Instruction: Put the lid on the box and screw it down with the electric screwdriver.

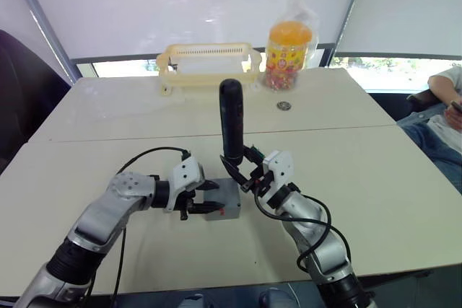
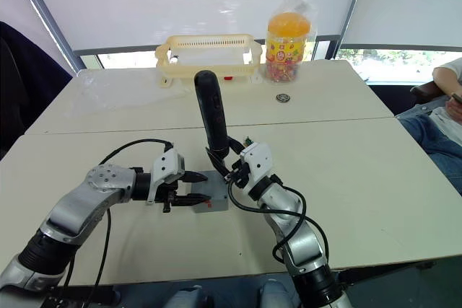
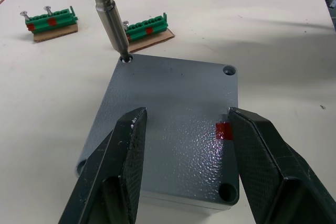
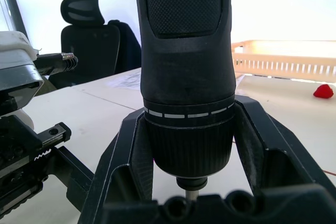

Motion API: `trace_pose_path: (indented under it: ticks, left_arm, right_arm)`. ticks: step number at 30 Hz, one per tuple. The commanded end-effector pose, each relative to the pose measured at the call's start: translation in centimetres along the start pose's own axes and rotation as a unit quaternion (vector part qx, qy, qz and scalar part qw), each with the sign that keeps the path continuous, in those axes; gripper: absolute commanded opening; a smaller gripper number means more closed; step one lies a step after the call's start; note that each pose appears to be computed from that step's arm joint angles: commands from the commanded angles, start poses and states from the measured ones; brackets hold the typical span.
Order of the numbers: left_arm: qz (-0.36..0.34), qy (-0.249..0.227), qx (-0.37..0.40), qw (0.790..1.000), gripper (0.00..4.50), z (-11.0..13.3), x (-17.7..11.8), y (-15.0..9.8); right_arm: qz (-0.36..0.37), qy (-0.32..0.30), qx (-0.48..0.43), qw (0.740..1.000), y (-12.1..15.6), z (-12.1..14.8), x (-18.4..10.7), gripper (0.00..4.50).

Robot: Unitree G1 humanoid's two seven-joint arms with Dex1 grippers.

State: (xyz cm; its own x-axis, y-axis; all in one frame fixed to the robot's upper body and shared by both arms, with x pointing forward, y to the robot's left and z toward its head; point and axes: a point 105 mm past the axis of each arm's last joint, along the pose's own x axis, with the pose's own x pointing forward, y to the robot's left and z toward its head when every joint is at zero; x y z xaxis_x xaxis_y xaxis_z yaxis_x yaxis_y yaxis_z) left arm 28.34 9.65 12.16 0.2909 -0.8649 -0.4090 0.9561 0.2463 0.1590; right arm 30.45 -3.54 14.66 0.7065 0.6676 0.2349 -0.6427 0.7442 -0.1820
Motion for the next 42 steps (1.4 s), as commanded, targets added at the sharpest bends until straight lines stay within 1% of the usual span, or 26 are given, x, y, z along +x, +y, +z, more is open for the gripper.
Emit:
trace_pose_path:
  ticks: [1, 5, 7, 8, 11, 13, 16, 21, 23, 25, 27, 29, 30, 31, 33, 34, 35, 37, 38, 39, 40, 42]
  left_arm:
    - [-0.007, 0.019, -0.002, 1.000, 2.47, -0.7, 0.4, -0.2]
    - [-0.008, 0.020, -0.002, 1.000, 2.47, -0.8, 0.3, -0.2]
    - [-0.010, 0.025, -0.001, 1.000, 2.47, -0.9, 0.3, -0.3]
    - [-0.010, 0.027, -0.001, 1.000, 2.47, -1.0, 0.4, -0.3]
    - [-0.012, 0.035, -0.003, 0.999, 2.47, -1.5, 0.5, -0.2]
    - [-0.016, 0.043, -0.004, 0.999, 2.47, -1.9, 0.6, -0.3]
    - [-0.022, 0.059, -0.011, 0.998, 2.47, -2.9, 0.7, -0.5]
    - [-0.021, 0.053, -0.018, 0.998, 2.47, -3.0, 0.9, -0.5]
    - [-0.015, 0.047, -0.020, 0.999, 2.47, -2.8, 0.9, -0.4]
    - [-0.007, 0.037, -0.022, 0.999, 2.47, -2.4, 0.8, -0.1]
    - [0.009, 0.016, -0.022, 1.000, 2.47, -1.4, 0.6, 0.4]
    - [0.026, -0.019, -0.027, 0.999, 2.47, 0.4, -0.1, 1.1]
    - [0.033, -0.037, -0.029, 0.998, 2.47, 1.6, -0.7, 1.4]
    - [0.037, -0.053, -0.029, 0.997, 2.47, 2.7, -1.5, 1.5]
    - [0.034, -0.071, -0.028, 0.997, 2.47, 4.5, -3.0, 1.2]
    - [0.029, -0.074, -0.027, 0.996, 2.47, 5.0, -3.6, 0.9]
    - [0.024, -0.064, -0.021, 0.997, 2.47, 5.3, -4.5, 0.5]
    - [0.009, -0.041, -0.011, 0.999, 2.47, 5.4, -5.7, -0.4]
    - [-0.007, -0.029, -0.008, 1.000, 2.47, 5.4, -6.4, -1.2]
    - [-0.019, -0.023, -0.007, 1.000, 2.47, 5.4, -6.7, -1.8]
    - [-0.041, -0.015, -0.005, 0.999, 2.47, 5.5, -7.1, -2.7]
    - [-0.078, -0.009, 0.001, 0.997, 2.47, 5.5, -7.4, -4.1]
  right_arm:
    - [-0.010, 0.069, 0.011, 0.997, -0.2, -3.6, -1.0, 1.75]
    - [-0.012, 0.068, 0.010, 0.998, -0.3, -3.5, -1.0, 1.75]
    - [-0.018, 0.054, 0.011, 0.998, -0.6, -2.7, -0.9, 1.75]
    - [-0.022, 0.041, 0.011, 0.999, -0.9, -2.0, -0.7, 1.75]
    - [-0.030, -0.010, 0.012, 0.999, -1.8, 1.7, -0.3, 1.75]
    - [-0.030, -0.039, 0.015, 0.999, -2.1, 4.1, -0.1, 1.75]
    - [-0.028, -0.076, 0.028, 0.996, -2.3, 7.0, 0.0, 1.75]
    - [-0.031, -0.115, 0.067, 0.991, -3.2, 10.4, -0.4, 1.75]
    - [-0.048, -0.134, 0.093, 0.985, -4.6, 12.0, -0.6, 1.75]
    - [-0.062, -0.132, 0.132, 0.980, -6.2, 12.8, -0.8, 1.75]
    - [-0.081, -0.094, 0.168, 0.978, -8.2, 12.4, -1.1, 1.75]
    - [-0.091, -0.037, 0.201, 0.975, -10.0, 11.7, -2.1, 1.75]
    - [-0.087, 0.001, 0.209, 0.974, -10.5, 11.3, -2.8, 1.75]
    - [-0.086, 0.056, 0.206, 0.973, -11.0, 10.5, -3.7, 1.75]
    - [-0.076, 0.152, 0.215, 0.962, -11.6, 9.1, -6.0, 1.75]
    - [-0.078, 0.199, 0.219, 0.952, -12.0, 8.3, -7.2, 1.75]
    - [-0.094, 0.280, 0.222, 0.929, -12.8, 6.5, -9.5, 1.75]
    - [-0.115, 0.384, 0.230, 0.887, -13.6, 4.7, -13.2, 1.75]
    - [-0.117, 0.414, 0.246, 0.868, -13.6, 4.1, -14.7, 1.75]
    - [-0.115, 0.428, 0.257, 0.859, -13.5, 3.9, -15.5, 1.75]
    - [-0.121, 0.456, 0.256, 0.844, -13.5, 3.3, -16.7, 1.75]
    - [-0.123, 0.484, 0.260, 0.827, -13.4, 2.6, -17.7, 1.75]
